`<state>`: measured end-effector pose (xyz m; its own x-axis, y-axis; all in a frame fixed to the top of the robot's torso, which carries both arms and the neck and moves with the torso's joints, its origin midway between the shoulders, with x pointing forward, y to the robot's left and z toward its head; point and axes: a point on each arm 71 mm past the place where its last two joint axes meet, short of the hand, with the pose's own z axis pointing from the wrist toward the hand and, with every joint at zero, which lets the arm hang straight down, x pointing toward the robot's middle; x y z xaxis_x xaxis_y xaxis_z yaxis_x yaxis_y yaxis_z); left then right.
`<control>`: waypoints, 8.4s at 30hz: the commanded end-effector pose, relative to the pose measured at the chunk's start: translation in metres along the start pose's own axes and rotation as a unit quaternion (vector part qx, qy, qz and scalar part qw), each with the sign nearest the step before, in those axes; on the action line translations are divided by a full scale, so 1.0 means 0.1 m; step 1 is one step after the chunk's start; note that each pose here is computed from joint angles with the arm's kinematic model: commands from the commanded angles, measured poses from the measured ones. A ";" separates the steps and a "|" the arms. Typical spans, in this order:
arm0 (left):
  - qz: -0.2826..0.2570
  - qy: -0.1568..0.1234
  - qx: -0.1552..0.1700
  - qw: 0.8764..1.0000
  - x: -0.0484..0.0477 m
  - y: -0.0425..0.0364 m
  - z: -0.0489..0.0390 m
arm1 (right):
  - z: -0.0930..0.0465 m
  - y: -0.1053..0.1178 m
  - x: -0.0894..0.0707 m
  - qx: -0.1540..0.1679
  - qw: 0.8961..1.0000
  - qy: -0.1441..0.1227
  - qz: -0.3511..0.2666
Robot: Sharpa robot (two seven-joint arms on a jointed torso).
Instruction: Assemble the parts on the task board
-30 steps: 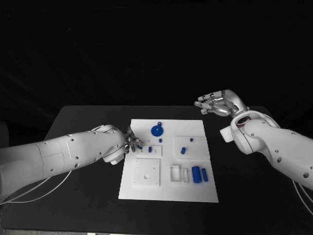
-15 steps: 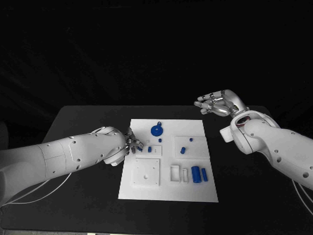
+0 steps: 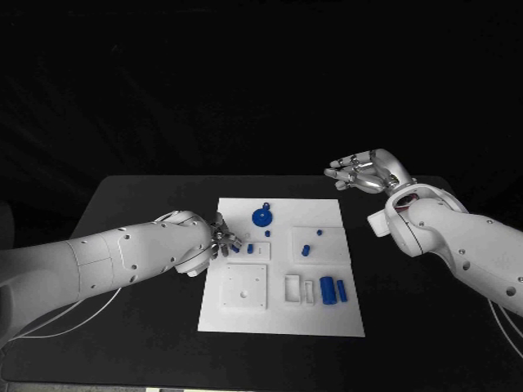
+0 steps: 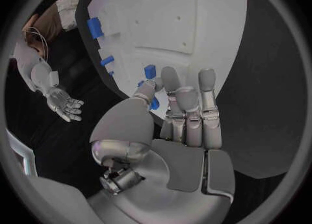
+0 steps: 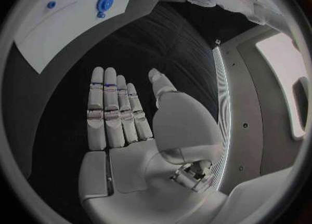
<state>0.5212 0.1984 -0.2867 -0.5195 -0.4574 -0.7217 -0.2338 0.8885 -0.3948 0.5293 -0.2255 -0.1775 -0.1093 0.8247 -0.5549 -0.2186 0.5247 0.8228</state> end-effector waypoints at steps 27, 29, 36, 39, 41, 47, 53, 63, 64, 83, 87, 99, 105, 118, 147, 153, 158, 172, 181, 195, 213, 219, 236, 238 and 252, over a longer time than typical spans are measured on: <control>0.022 0.020 -0.005 1.000 0.028 0.025 0.013 | 0.00 0.00 0.00 -0.004 1.000 0.007 -0.001; 0.023 0.021 -0.005 1.000 0.033 0.019 0.015 | 0.00 0.00 0.00 -0.004 1.000 0.007 -0.001; 0.026 0.026 -0.006 0.999 0.047 -0.002 0.020 | -0.01 0.00 0.00 -0.004 1.000 0.007 -0.001; 0.027 0.026 -0.005 0.999 0.051 -0.010 0.022 | -0.01 0.00 0.00 -0.003 1.000 0.007 -0.001; 0.029 0.027 -0.005 0.999 0.053 -0.014 0.023 | -0.01 0.00 0.00 -0.003 1.000 0.007 -0.001; 0.034 0.028 -0.002 0.999 0.058 -0.021 0.022 | -0.01 0.00 0.00 -0.003 1.000 0.007 -0.001; 0.042 0.027 0.000 0.999 0.056 -0.020 0.021 | -0.01 0.00 0.00 -0.003 1.000 0.007 -0.001; 0.046 0.026 0.003 0.999 0.058 -0.031 0.018 | -0.01 0.00 0.00 -0.004 1.000 0.007 -0.001; 0.046 0.025 0.004 0.999 0.058 -0.033 0.018 | -0.01 0.00 0.00 -0.004 1.000 0.007 -0.001; 0.046 0.025 0.009 0.999 0.069 -0.066 0.027 | -0.01 0.00 0.00 -0.004 1.000 0.007 -0.001; 0.044 0.024 0.009 0.999 0.063 -0.062 0.031 | -0.01 0.00 0.00 -0.004 1.000 0.007 -0.001; 0.041 0.021 0.007 0.999 0.051 -0.053 0.042 | -0.01 0.00 0.00 -0.004 1.000 0.007 -0.001; 0.039 0.017 0.005 0.999 0.032 -0.037 0.050 | -0.01 0.00 0.00 -0.004 1.000 0.006 -0.001; 0.035 0.012 -0.004 0.999 -0.010 0.044 0.046 | -0.01 -0.02 0.00 -0.002 1.000 0.006 -0.001; -0.112 0.041 0.059 0.991 -0.257 0.105 -0.035 | -0.03 -0.05 0.01 0.001 1.000 0.008 -0.001; -0.115 0.002 0.116 0.987 -0.348 0.032 -0.058 | -0.03 -0.05 0.00 0.002 1.000 0.007 -0.001; -0.085 -0.049 0.194 0.976 -0.401 -0.109 -0.105 | -0.03 -0.06 0.00 0.002 1.000 0.008 0.000; 0.085 -0.125 0.345 0.926 -0.303 -0.591 -0.195 | -0.03 -0.05 0.02 0.001 1.000 0.011 0.001; 0.179 -0.119 0.350 0.912 -0.171 -0.822 -0.104 | -0.03 -0.04 0.03 0.000 1.000 0.012 0.002; 0.229 -0.114 0.339 0.905 -0.057 -0.894 0.050 | -0.02 -0.01 0.06 -0.003 1.000 0.014 0.004; 0.248 -0.089 0.316 0.911 -0.059 -0.823 0.165 | -0.01 0.05 0.10 -0.009 1.000 0.016 0.006; 0.249 -0.090 0.312 0.912 -0.054 -0.801 0.191 | -0.01 0.06 0.10 -0.011 1.000 0.016 0.006; 0.256 -0.093 0.316 0.909 -0.011 -0.753 0.239 | 0.00 0.09 0.11 -0.013 1.000 0.017 0.007; 0.256 -0.093 0.317 0.909 -0.006 -0.750 0.241 | 0.00 0.09 0.11 -0.013 1.000 0.017 0.007; 0.254 -0.087 0.315 0.910 0.042 -0.748 0.259 | 0.00 0.09 0.12 -0.014 1.000 0.018 0.007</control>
<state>0.5590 0.1316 -0.2737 -0.2724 -0.0431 -0.9612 0.5367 0.8224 -0.1890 0.5264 -0.2129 -0.1772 -0.1366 0.8285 -0.5431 -0.2311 0.5065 0.8307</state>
